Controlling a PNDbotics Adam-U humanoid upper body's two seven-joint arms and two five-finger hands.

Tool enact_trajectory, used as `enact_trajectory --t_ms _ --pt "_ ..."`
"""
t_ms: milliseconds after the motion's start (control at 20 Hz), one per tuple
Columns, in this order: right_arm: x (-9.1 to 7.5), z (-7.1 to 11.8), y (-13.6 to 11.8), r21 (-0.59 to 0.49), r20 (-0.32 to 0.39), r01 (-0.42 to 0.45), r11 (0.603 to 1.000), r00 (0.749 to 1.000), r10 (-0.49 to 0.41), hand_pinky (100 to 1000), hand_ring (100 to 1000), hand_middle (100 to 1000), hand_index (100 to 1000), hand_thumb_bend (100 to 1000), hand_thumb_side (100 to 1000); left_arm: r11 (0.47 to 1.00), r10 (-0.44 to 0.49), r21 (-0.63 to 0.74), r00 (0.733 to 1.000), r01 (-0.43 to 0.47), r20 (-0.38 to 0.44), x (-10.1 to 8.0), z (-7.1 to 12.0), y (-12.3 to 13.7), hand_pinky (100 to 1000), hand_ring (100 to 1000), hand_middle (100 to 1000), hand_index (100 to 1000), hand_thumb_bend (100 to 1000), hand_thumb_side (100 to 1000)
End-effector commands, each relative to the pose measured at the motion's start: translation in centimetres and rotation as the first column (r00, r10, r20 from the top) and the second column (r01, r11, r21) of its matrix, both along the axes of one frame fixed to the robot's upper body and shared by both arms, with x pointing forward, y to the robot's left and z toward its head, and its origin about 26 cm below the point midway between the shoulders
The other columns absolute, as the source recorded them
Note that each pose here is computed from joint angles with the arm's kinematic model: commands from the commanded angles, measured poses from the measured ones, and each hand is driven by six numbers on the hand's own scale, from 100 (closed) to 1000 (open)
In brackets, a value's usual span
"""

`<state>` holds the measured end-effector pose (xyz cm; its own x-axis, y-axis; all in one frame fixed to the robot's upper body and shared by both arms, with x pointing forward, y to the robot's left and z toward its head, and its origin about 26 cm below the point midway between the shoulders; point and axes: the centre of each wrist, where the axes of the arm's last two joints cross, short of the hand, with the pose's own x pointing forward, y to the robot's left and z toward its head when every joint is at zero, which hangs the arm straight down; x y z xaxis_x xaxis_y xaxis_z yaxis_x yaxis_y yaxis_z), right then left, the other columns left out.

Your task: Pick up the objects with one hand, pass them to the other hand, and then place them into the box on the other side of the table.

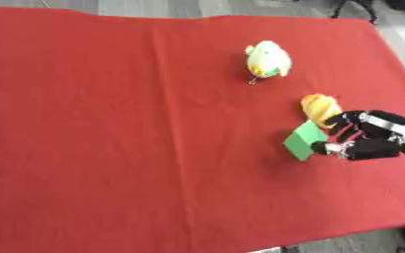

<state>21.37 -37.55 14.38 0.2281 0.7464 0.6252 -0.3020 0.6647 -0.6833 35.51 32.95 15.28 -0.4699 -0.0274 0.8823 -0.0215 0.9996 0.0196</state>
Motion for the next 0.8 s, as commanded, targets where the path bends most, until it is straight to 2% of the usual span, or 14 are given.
enact_trajectory --t_ms 50,800 --pt "0.31 0.68 0.0 -0.014 0.011 -0.002 1.0 1.0 0.002 734 758 732 864 482 527 1.0 -0.01 0.011 1.0 0.01 0.026 0.09 1.01 -0.03 1000 773 739 723 124 705" --pt "0.4 0.57 0.29 0.001 -0.006 -0.006 1.0 1.0 0.006 733 754 730 860 475 542 1.0 -0.017 0.015 1.0 0.017 0.025 0.14 1.05 -0.18 1000 774 740 719 124 708"
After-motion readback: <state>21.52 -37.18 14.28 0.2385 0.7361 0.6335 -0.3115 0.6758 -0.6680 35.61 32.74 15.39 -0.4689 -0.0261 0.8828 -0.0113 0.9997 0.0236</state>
